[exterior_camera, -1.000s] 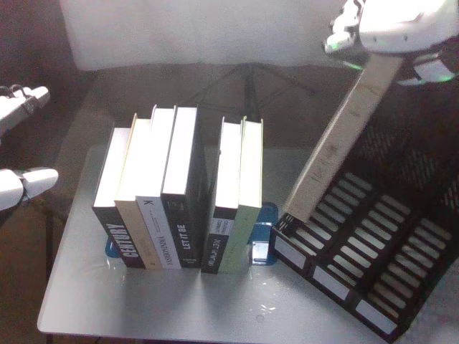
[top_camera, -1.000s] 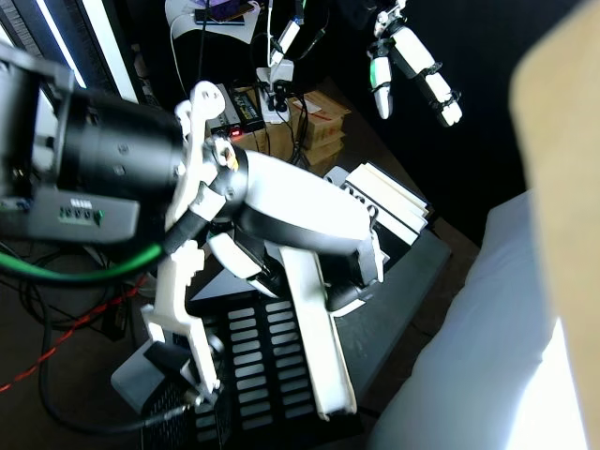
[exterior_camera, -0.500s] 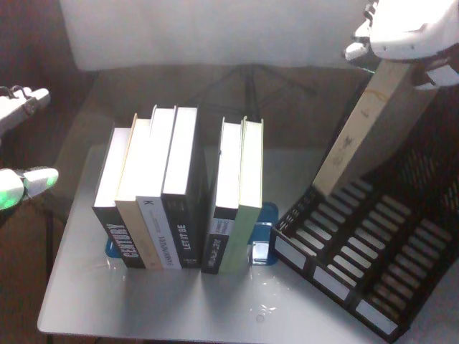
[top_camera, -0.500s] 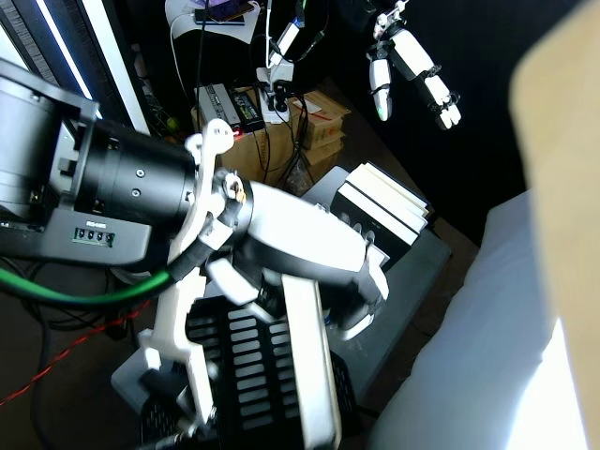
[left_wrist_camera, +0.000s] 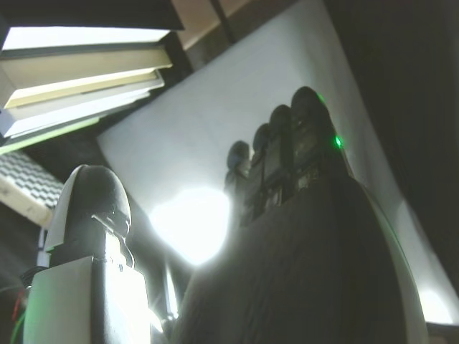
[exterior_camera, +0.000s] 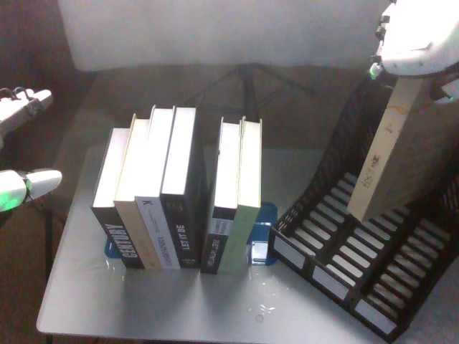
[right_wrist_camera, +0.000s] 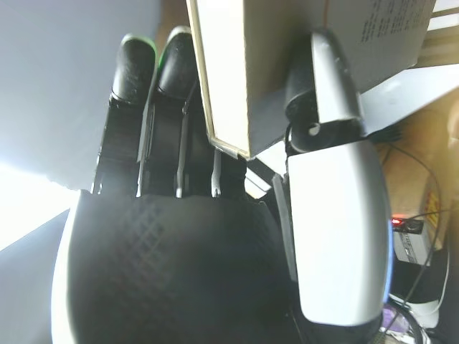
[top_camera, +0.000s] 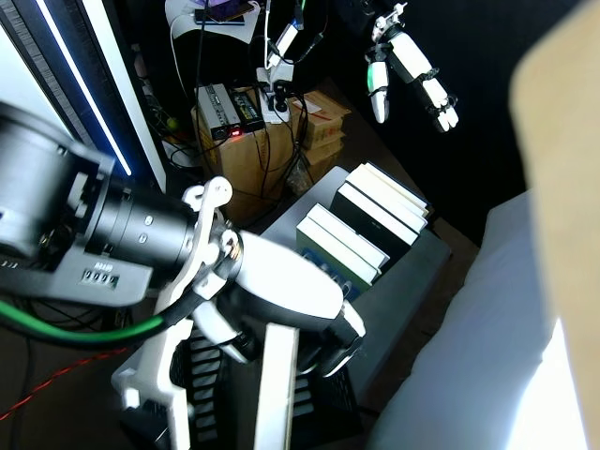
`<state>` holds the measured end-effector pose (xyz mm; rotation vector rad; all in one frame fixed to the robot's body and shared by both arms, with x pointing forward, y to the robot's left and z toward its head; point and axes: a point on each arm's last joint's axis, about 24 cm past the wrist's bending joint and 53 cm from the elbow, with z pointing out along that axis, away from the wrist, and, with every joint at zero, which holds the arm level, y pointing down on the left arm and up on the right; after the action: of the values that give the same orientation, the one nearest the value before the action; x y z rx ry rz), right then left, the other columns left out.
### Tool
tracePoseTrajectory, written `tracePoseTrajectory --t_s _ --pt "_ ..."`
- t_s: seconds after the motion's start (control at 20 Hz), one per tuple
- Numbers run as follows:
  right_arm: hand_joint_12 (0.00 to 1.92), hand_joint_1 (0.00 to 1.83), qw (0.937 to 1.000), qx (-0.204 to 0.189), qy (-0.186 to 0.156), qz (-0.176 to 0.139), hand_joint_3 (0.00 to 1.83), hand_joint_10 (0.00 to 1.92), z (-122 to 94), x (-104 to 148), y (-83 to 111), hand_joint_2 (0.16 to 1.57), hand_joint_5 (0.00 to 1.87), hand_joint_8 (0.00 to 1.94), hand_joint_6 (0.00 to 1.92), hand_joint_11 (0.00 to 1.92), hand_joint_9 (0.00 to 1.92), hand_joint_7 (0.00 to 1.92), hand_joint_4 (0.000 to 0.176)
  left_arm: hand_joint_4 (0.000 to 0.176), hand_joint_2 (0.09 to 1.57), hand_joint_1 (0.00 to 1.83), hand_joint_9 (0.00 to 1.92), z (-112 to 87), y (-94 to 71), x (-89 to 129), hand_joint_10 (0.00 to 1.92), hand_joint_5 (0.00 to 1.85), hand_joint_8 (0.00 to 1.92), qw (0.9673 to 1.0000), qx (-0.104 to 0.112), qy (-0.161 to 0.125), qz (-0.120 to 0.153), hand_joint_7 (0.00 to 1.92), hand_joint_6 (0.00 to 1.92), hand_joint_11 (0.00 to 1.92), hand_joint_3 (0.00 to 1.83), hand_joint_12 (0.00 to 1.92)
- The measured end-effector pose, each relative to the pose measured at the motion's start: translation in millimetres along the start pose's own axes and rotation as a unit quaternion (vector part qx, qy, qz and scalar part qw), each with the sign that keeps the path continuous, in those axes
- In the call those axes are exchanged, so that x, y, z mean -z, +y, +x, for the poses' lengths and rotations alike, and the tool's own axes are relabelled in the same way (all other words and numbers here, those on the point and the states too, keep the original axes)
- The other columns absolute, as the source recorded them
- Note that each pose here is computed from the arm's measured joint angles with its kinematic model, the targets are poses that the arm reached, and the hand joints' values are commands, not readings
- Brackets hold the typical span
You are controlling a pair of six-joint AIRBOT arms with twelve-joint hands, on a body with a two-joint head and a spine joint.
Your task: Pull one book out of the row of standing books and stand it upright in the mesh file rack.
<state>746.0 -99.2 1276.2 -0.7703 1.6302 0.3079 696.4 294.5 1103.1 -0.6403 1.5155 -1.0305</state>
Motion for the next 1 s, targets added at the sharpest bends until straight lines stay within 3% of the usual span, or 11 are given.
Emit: tracePoseTrajectory --t_s 0.05,0.15,0.35,0.5,0.55,0.6,0.65,0.7,0.75,0.8,1.0 --pt "1.77 1.36 1.0000 0.003 0.001 -0.003 0.00 1.49 -0.6 -2.2 2.8 1.18 0.86 1.14 1.11 0.51 0.74 0.87 0.000 0.034 1.22 0.74 0.00 2.5 1.4 -0.8 0.00 0.07 0.00 1.0000 0.000 0.002 0.000 0.00 0.00 0.00 0.00 0.00" --pt "1.73 1.36 1.0000 0.004 0.001 -0.002 0.00 1.40 -1.7 -5.7 2.3 1.14 0.92 0.99 1.06 0.56 0.75 0.99 0.000 0.053 1.21 0.72 0.00 4.1 2.8 -1.1 0.00 0.07 0.00 1.0000 0.002 0.003 -0.001 0.00 0.00 0.00 0.00 0.00" --pt "1.90 1.32 1.0000 0.009 0.002 -0.001 0.01 1.77 -1.5 -11.3 2.3 1.27 0.69 1.46 1.25 0.31 0.53 0.74 0.000 0.053 1.22 0.71 0.00 2.8 2.5 -1.3 0.00 0.06 0.00 1.0000 0.003 0.001 0.000 0.00 0.00 0.00 0.00 0.00" --pt "1.92 1.15 0.9999 0.011 0.010 -0.005 0.00 1.45 3.4 -16.1 6.4 1.25 0.72 1.43 1.31 0.43 0.62 0.79 0.000 0.045 1.22 0.71 0.00 3.1 1.4 -1.3 0.00 0.06 0.00 1.0000 0.002 0.001 0.002 0.00 0.00 0.00 0.00 0.00" --pt "1.92 1.12 0.9999 0.011 0.011 -0.007 0.01 1.67 3.7 -16.9 7.2 1.32 0.61 1.68 1.41 0.26 0.39 0.64 0.000 0.039 1.22 0.73 0.00 2.7 1.0 -1.3 0.00 0.06 0.00 1.0000 0.003 0.001 0.003 0.00 0.00 0.00 0.00 0.00" --pt "1.92 1.39 0.9999 0.010 0.011 -0.004 0.00 1.70 3.6 -17.1 5.2 1.33 0.55 1.55 1.58 0.31 0.50 0.57 0.000 0.040 1.22 0.73 0.00 2.4 0.5 -1.3 0.00 0.07 0.00 1.0000 0.004 0.000 0.004 0.00 0.00 0.00 0.00 0.00" --pt "1.92 1.28 0.9999 0.010 0.011 -0.003 0.00 1.88 3.9 -17.1 3.4 1.40 0.44 1.69 1.73 0.12 0.46 0.48 0.000 0.044 1.22 0.73 0.00 2.5 0.3 -1.3 0.00 0.07 0.00 1.0000 0.004 0.000 0.004 0.00 0.00 0.00 0.00 0.00" --pt "1.92 1.42 0.9999 0.011 0.012 -0.001 0.00 1.63 6.0 -17.6 2.9 1.27 0.77 1.32 1.08 0.42 0.62 0.59 0.000 0.044 1.22 0.73 0.00 2.4 0.4 -1.3 0.00 0.08 0.00 1.0000 0.004 0.000 0.004 0.00 0.01 0.00 0.00 0.00" --pt "1.78 1.09 0.9998 0.013 0.014 0.000 0.00 1.19 8.1 -17.8 2.4 1.30 0.66 0.87 1.41 0.09 0.43 0.59 0.000 0.041 1.21 0.74 0.00 2.5 0.3 -1.3 0.00 0.08 0.00 1.0000 0.004 0.000 0.004 0.00 0.01 0.00 0.00 0.00" --pt "1.69 1.08 0.9998 0.014 0.017 -0.001 0.00 0.93 11.5 -18.3 3.2 1.21 0.57 0.50 0.81 0.02 0.47 0.68 0.000 0.043 1.22 0.73 0.00 2.4 0.2 -1.3 0.00 0.07 0.00 1.0000 0.004 0.000 0.004 0.00 0.00 0.00 0.00 0.00" --pt "1.69 1.06 0.9997 0.019 0.015 0.002 0.00 0.94 10.5 -18.3 2.1 1.17 0.36 0.09 0.60 0.00 0.29 0.55 0.000 0.033 1.21 0.75 0.00 2.7 0.2 -1.4 0.00 0.08 0.00 1.0000 0.004 0.000 0.005 0.00 0.01 0.00 0.00 0.00"
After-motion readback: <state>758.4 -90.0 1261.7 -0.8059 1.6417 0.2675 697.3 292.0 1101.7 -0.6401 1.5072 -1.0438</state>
